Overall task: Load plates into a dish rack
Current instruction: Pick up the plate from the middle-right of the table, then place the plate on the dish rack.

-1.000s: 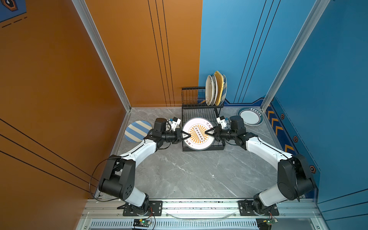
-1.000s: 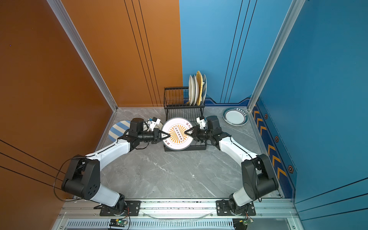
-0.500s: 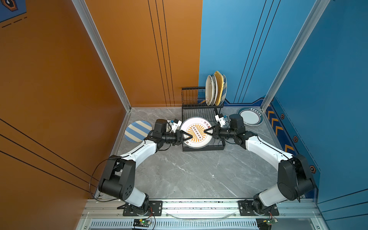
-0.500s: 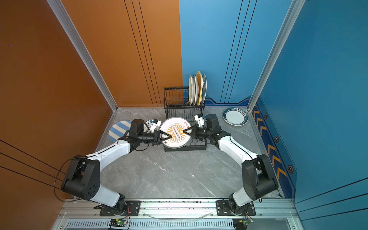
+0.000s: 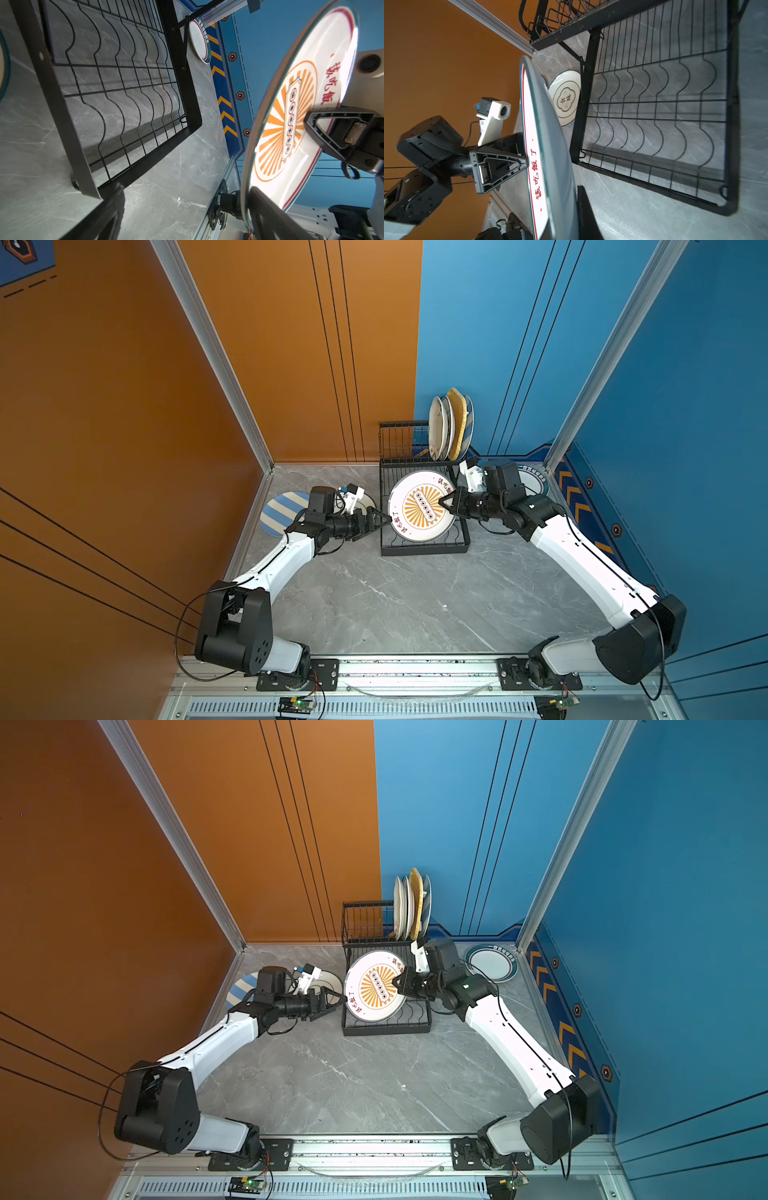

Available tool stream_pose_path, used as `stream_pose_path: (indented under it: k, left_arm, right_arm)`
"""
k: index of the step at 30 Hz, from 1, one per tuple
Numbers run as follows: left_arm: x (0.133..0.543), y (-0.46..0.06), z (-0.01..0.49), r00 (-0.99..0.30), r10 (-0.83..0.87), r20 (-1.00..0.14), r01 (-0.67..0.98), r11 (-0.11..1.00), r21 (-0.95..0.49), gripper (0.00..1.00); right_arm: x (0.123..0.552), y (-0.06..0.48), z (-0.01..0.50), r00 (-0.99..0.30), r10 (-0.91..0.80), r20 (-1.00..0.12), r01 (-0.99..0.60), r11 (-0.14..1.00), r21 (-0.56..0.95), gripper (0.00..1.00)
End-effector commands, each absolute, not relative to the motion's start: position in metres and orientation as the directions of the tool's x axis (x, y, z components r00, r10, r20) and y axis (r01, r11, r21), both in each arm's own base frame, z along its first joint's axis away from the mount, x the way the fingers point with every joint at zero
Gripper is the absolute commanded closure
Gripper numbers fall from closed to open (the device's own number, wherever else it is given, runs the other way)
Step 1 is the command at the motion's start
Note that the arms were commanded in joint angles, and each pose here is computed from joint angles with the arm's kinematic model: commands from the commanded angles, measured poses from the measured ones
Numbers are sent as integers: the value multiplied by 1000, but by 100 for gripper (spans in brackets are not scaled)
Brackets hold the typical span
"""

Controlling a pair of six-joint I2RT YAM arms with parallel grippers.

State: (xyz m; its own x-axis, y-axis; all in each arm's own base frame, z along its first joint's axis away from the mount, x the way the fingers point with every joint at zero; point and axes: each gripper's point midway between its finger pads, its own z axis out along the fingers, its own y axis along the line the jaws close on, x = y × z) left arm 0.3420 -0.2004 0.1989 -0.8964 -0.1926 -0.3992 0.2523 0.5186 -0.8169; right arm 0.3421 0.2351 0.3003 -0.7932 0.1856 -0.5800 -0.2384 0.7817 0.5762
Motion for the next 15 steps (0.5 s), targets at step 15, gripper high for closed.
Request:
stream_pose_path:
  k: [15]
  left_arm:
    - [343, -170, 178, -883, -200, -424, 189, 675, -713, 2]
  right_arm:
    - [382, 232, 441, -359, 14, -933, -60, 997, 38, 100]
